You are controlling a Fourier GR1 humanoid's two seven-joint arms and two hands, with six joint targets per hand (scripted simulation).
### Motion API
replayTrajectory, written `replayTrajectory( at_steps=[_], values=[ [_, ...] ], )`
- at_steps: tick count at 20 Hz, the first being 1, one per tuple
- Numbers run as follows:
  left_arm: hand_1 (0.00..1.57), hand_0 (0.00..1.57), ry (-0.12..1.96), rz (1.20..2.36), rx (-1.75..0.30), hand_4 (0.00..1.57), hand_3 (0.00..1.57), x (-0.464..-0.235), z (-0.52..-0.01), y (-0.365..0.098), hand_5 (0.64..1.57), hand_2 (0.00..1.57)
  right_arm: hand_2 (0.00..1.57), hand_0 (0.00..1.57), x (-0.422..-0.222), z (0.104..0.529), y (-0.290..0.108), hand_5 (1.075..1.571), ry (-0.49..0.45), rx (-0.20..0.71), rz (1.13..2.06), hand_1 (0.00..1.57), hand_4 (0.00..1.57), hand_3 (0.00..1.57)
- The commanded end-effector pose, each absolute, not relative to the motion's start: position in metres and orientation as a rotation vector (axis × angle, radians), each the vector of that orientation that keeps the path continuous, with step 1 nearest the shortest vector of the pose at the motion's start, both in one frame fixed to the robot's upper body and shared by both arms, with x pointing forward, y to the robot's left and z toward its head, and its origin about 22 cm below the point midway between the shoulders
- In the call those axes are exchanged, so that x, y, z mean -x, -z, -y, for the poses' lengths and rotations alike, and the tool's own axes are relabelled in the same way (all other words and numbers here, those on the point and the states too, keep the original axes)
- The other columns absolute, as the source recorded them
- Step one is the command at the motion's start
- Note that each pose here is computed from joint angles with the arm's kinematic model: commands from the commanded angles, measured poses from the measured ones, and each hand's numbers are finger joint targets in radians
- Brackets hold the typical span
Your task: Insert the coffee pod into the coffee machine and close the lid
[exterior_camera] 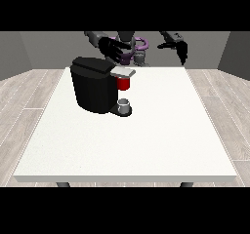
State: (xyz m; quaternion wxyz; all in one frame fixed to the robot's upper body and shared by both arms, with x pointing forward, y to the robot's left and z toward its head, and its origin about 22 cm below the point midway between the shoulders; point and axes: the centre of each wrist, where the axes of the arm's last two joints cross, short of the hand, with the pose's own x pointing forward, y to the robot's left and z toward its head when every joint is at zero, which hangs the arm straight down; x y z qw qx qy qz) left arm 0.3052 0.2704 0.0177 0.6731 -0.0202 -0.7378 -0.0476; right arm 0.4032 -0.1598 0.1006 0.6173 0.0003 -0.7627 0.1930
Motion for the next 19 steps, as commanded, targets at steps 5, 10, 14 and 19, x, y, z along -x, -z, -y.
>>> replayTrajectory(
  at_steps=[5,10,14,19],
  values=[
    [0.00,0.00,0.156,1.730,0.076,0.12,0.00,-0.305,-0.266,-0.025,1.571,0.00,0.00,0.00,-0.411,0.144,-0.115,1.571,-0.454,0.014,1.782,0.00,0.07,0.00],
    [0.00,0.00,0.100,1.735,0.055,0.17,0.00,-0.296,-0.265,-0.006,1.571,0.00,0.00,0.00,-0.402,0.142,-0.113,1.571,-0.477,-0.146,1.834,0.00,0.13,0.00],
    [0.00,0.00,0.087,1.705,0.058,0.19,0.00,-0.291,-0.263,0.009,1.571,0.00,0.00,0.00,-0.363,0.127,-0.057,1.571,-0.449,-0.285,1.859,0.00,0.28,0.00],
    [0.00,0.00,0.016,1.592,-0.005,0.19,0.00,-0.274,-0.280,0.023,1.571,0.00,0.00,0.00,-0.314,0.148,0.006,1.571,-0.281,-0.298,1.664,0.00,0.16,0.00]
  ],
)
